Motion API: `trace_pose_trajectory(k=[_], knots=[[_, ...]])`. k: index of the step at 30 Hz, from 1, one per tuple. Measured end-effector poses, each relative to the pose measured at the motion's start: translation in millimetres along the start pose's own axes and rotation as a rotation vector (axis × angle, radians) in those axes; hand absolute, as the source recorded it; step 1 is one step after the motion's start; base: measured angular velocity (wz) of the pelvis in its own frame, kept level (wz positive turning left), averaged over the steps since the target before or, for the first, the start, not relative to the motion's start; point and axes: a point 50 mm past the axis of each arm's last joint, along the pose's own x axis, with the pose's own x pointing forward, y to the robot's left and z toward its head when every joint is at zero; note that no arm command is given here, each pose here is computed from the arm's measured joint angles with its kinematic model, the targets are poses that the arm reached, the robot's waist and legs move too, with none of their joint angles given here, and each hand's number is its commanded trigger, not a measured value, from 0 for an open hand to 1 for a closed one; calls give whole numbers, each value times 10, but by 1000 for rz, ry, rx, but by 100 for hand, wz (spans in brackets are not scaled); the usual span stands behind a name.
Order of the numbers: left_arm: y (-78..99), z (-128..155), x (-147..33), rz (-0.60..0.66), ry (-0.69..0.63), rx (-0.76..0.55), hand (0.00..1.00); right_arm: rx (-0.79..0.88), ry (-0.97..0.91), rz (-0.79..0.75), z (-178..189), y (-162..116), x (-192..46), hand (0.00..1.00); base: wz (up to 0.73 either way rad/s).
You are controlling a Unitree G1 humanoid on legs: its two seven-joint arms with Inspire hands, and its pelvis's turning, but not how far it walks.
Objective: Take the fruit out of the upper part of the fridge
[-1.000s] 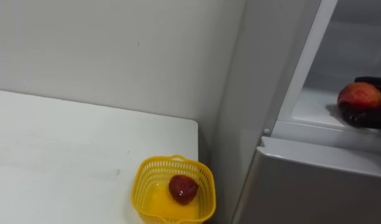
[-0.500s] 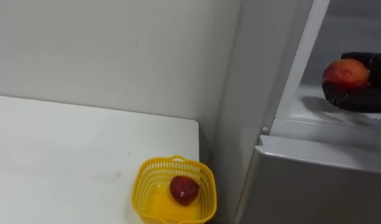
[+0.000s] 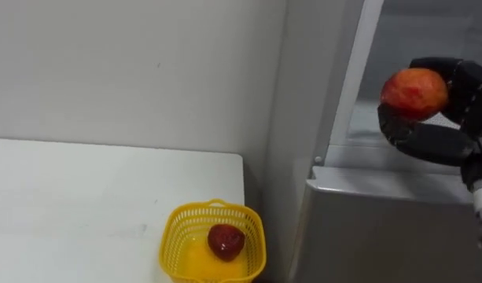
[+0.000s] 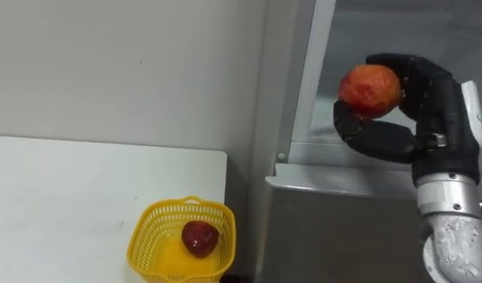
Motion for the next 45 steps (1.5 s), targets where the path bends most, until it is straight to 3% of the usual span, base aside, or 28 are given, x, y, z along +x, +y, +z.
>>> trace_pose_trajectory(k=[8,15,20,25,38,45], knots=[[-97,40,-2,-9,-36,-8,0,-4,-214,-34,333,125,-344,100,-5],[-227,63,-7,-56,-45,45,0,18,-309,-3,464,302,-472,100,-7],[-238,187,16,-74,-76,85,0,-77,-380,148,509,637,-653,100,-5],[-231,237,31,-92,-80,88,0,-79,-393,236,525,774,-729,100,1],[-76,395,68,-100,-127,119,0,-307,-348,427,119,1060,-603,100,9],[-81,435,72,-133,-134,120,0,-412,-299,575,-69,1194,-694,100,10]])
